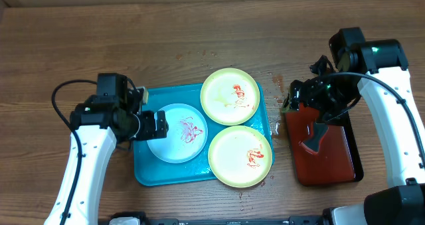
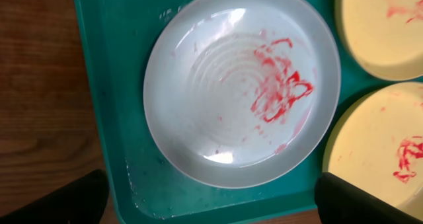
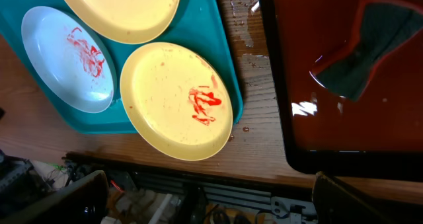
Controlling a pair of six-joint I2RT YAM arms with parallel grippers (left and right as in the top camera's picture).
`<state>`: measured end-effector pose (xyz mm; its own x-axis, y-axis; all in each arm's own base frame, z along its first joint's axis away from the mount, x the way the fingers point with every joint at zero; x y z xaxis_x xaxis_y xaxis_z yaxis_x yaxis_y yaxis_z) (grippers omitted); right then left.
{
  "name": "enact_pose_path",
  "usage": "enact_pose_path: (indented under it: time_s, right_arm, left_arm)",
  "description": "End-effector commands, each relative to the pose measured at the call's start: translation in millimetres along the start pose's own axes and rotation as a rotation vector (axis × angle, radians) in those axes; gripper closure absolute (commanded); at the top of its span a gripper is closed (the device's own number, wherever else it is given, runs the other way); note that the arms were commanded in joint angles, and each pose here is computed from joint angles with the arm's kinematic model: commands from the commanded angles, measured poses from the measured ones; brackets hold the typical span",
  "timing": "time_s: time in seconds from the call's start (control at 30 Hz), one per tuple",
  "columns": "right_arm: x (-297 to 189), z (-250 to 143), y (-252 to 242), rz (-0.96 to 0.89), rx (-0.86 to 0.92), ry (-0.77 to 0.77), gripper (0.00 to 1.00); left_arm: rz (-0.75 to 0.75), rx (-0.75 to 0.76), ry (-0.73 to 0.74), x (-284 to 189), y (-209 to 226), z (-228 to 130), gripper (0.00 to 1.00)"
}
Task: Clean dirty plates on tray and stack at the side
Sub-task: 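Grip the white plate rim with the left gripper to hold it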
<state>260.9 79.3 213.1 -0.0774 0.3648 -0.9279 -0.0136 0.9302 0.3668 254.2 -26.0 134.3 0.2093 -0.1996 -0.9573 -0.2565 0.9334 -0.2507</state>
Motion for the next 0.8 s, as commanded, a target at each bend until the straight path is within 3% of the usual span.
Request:
enact_pose_path:
  time_s: [0.0, 0.27, 0.5, 0.73, 0.77]
  right_arm:
    - [-7.8, -0.6, 3.7, -0.001, -0.012, -0.028, 0.00]
    - [-7.7, -6.7, 3.3, -0.002, -0.022, -0.001, 0.00]
    - [-7.8, -12.1, 3.6, 0.000, -0.011, 0.022, 0.00]
    - [-7.8, -12.0, 3.6, 0.001, -0.011, 0.021, 0.00]
    - [-7.8, -12.1, 3.7, 0.001, -0.011, 0.022, 0.00]
  left_arm:
    - [-0.004, 0.008, 0.032, 7.2, 0.8, -9.3, 0.00]
    - [0.034, 0.000, -0.003, 7.8, 5.9, -1.8, 0.00]
    - [0.305, -0.173, -0.054, 15.7, 47.8, 9.7, 0.00]
    - [0.287, -0.171, 0.011, 55.9, 46.2, 21.8, 0.01]
    - [0.278, -0.162, 0.022, 62.7, 45.2, 23.3, 0.07]
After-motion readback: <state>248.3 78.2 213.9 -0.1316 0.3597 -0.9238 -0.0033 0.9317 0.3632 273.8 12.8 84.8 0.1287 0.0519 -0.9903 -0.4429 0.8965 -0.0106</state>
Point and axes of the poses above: each gripper's point midway between its finger pads, its own x axis out along the fingers, its own y axis along the line the jaws close on, z = x × y, the point moved 2 cm from there along -x, back along the fingers, and after that the axes turned 11 degrees about -x, right-handed, at the moved point
